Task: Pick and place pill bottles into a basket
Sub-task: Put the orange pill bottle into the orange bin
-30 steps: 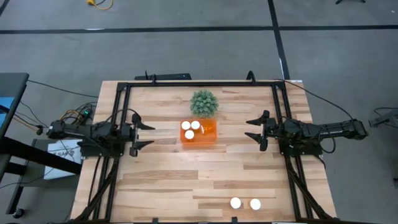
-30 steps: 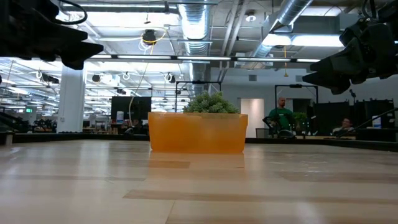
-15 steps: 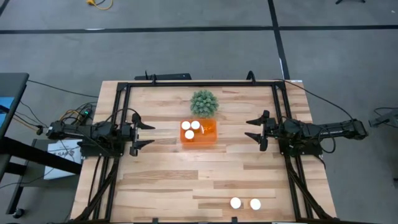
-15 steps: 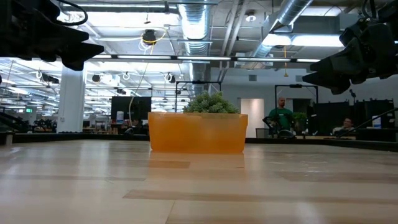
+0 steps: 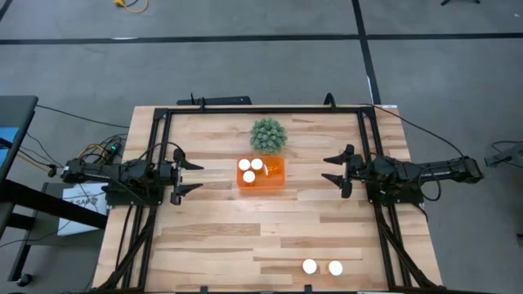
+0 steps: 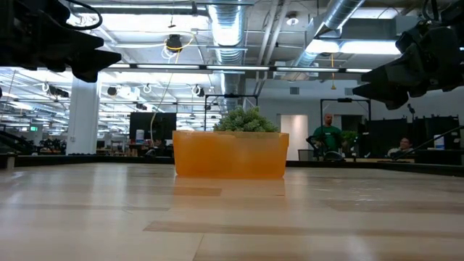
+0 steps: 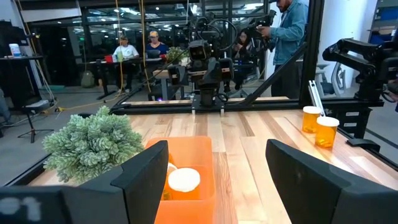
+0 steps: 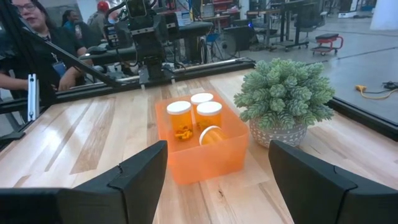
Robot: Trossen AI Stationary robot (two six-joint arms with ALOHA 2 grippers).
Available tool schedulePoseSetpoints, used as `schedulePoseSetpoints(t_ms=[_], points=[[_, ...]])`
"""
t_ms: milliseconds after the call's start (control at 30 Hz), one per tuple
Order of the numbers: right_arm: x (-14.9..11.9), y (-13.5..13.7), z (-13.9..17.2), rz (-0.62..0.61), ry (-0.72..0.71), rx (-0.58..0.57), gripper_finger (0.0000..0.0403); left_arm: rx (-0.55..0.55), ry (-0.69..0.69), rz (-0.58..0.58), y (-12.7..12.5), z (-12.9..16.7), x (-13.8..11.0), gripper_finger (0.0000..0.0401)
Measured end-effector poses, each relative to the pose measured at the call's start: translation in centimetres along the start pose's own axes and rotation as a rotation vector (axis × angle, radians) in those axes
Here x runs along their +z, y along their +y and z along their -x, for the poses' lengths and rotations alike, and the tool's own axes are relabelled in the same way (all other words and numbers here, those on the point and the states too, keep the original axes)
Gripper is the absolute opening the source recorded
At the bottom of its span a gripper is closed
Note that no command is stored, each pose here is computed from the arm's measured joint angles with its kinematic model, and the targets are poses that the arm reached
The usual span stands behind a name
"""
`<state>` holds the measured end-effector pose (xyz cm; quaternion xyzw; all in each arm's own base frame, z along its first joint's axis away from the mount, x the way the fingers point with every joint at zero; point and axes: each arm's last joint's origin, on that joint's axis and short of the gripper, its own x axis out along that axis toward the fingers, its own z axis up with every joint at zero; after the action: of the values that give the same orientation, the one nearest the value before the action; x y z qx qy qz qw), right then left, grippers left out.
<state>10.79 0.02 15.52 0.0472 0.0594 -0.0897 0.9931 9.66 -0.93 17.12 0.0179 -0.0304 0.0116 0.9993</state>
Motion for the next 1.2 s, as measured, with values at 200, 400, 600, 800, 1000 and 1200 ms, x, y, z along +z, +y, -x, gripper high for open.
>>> schedulePoseSetpoints(t_ms=[200, 400, 600, 800, 1000, 1200], points=[[1.4, 0.3, 0.2, -0.139, -0.073, 0.054, 0.0276, 0.000, 0.000, 0.000, 0.0, 0.0, 0.0, 0.0261], [4.5, 1.4, 1.0, -0.115, -0.144, 0.259, 0.0276, 0.000, 0.000, 0.000, 0.0, 0.0, 0.0, 0.0261], [7.2, 2.2, 2.1, -0.084, -0.231, 0.433, 0.0276, 0.000, 0.000, 0.001, 0.0, 0.0, 0.0, 0.0261], [10.1, 2.6, 3.4, 0.059, -0.113, 0.476, 0.0276, 0.000, 0.000, 0.001, 0.0, 0.0, 0.0, 0.0261], [13.7, 3.8, 3.4, 0.183, 0.168, 0.505, 0.0276, 0.000, 0.001, 0.001, 0.0, 0.0, 0.0, 0.0261], [14.7, 5.5, 3.0, 0.304, 0.489, 0.563, 0.0276, 0.000, 0.001, 0.001, 0.0, 0.0, 0.0, 0.0261]])
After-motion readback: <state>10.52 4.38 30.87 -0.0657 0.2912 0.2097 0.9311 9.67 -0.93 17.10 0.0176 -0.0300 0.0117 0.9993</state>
